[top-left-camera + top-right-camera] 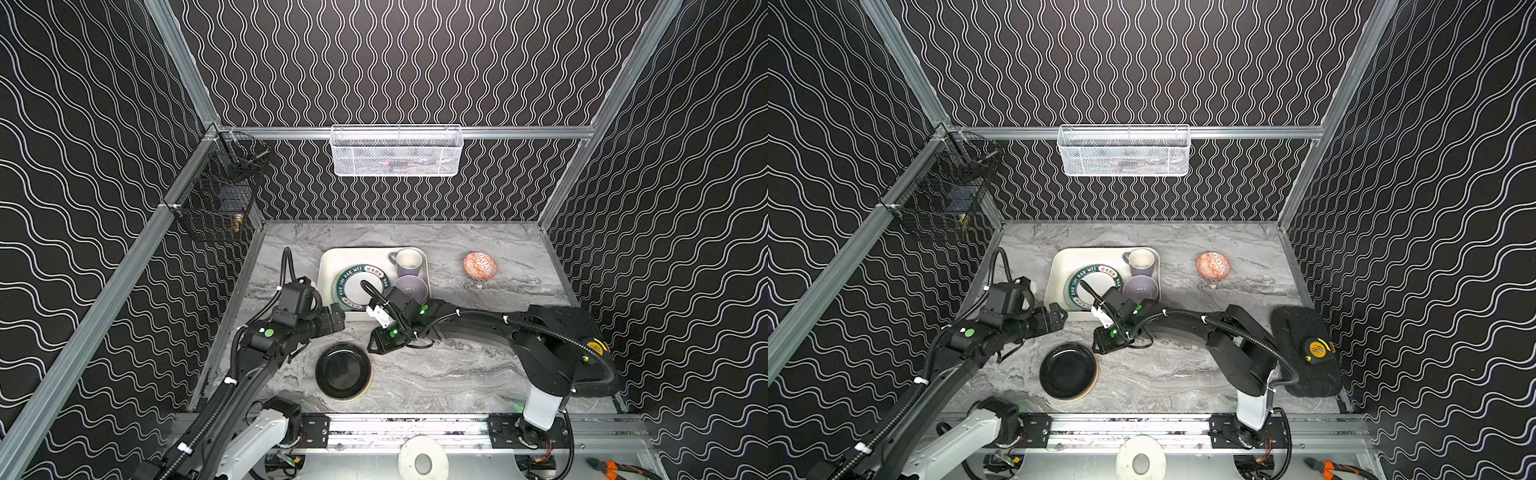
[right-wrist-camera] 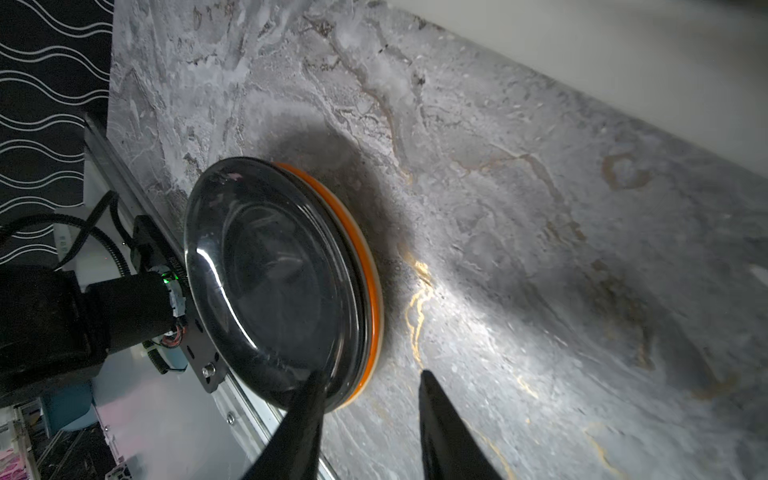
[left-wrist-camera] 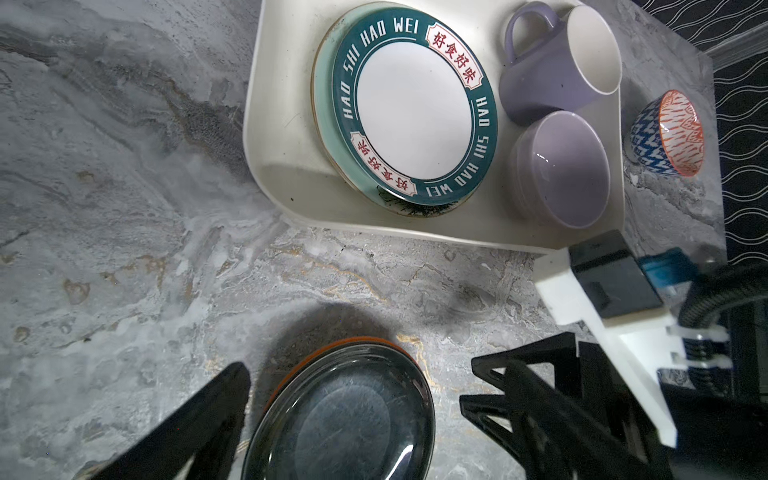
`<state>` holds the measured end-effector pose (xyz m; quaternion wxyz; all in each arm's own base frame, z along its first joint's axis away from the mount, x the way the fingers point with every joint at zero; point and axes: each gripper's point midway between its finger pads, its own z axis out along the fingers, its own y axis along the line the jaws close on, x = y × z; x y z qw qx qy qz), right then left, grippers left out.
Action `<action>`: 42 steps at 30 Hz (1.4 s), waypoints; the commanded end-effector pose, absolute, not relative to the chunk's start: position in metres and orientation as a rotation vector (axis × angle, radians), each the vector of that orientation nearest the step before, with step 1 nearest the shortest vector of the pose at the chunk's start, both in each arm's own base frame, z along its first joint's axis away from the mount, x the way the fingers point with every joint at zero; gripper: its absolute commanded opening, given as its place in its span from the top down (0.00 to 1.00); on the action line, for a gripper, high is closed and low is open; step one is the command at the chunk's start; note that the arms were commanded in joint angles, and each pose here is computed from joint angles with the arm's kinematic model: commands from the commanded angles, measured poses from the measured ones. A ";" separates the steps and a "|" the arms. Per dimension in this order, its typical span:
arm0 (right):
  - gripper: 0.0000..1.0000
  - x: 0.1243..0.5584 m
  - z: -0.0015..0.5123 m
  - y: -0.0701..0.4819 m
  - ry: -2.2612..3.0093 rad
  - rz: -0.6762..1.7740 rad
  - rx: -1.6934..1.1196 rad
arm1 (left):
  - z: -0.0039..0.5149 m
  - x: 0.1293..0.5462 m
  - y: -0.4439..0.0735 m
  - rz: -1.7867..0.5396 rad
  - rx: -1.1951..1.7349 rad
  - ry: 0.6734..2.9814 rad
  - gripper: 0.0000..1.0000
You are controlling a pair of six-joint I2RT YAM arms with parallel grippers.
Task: Place the mixed dishes into the plastic bin
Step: 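Move the right gripper toward the robot to the dark glass plate, then grasp the orange-rimmed dark glass plate's edge with the right gripper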
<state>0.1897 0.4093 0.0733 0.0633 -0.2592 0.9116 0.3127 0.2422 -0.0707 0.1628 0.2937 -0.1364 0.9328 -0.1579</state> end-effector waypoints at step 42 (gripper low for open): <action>0.90 0.217 0.047 0.334 2.771 0.680 -0.627 | 0.129 0.238 -0.084 -0.523 -0.453 2.564 0.04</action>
